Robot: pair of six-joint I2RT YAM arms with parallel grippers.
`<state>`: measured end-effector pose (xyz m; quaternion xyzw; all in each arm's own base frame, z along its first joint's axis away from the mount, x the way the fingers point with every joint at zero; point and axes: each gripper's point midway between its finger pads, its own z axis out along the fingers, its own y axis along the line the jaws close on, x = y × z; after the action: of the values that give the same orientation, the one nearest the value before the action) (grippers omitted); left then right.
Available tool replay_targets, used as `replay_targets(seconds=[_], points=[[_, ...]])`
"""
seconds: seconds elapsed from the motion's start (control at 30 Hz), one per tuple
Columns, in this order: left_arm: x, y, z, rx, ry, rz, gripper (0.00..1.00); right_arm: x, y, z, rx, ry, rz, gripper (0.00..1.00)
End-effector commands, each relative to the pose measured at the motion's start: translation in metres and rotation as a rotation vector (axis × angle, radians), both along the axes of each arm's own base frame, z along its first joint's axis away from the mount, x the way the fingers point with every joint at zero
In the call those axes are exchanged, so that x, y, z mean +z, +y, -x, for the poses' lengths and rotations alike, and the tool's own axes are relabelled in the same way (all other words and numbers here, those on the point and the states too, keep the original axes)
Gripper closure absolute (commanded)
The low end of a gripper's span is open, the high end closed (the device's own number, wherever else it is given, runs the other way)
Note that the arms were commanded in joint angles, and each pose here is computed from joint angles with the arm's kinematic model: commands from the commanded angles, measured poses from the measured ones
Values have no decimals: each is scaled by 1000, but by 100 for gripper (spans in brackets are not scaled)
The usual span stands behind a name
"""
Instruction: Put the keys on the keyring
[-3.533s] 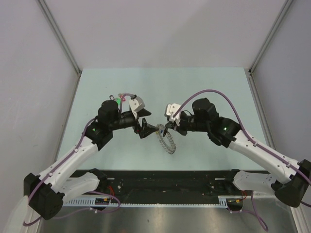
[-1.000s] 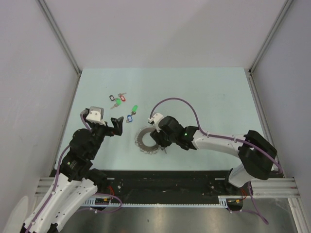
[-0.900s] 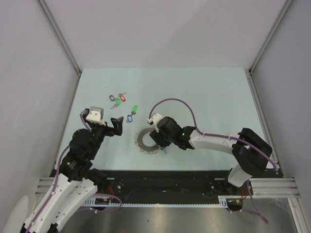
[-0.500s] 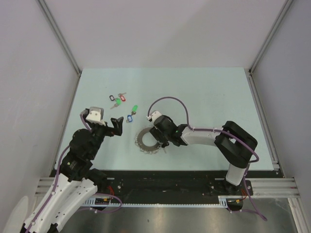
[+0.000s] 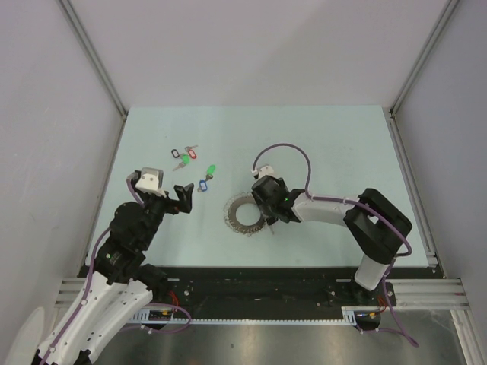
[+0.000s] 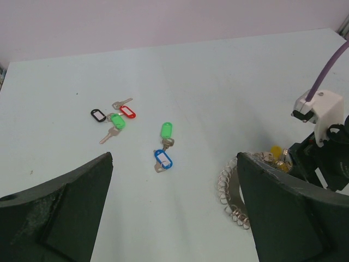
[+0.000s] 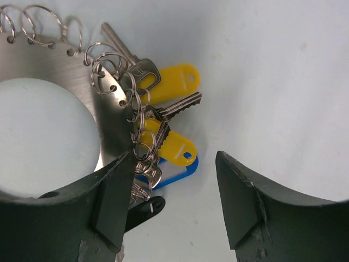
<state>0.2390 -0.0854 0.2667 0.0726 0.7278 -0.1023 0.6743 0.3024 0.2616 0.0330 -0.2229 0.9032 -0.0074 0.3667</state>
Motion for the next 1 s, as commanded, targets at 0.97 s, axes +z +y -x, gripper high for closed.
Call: replay_targets(seconds=[0.97], points=[[48, 46, 27, 160, -247, 127, 0, 196, -185, 16, -451, -401, -357, 25]])
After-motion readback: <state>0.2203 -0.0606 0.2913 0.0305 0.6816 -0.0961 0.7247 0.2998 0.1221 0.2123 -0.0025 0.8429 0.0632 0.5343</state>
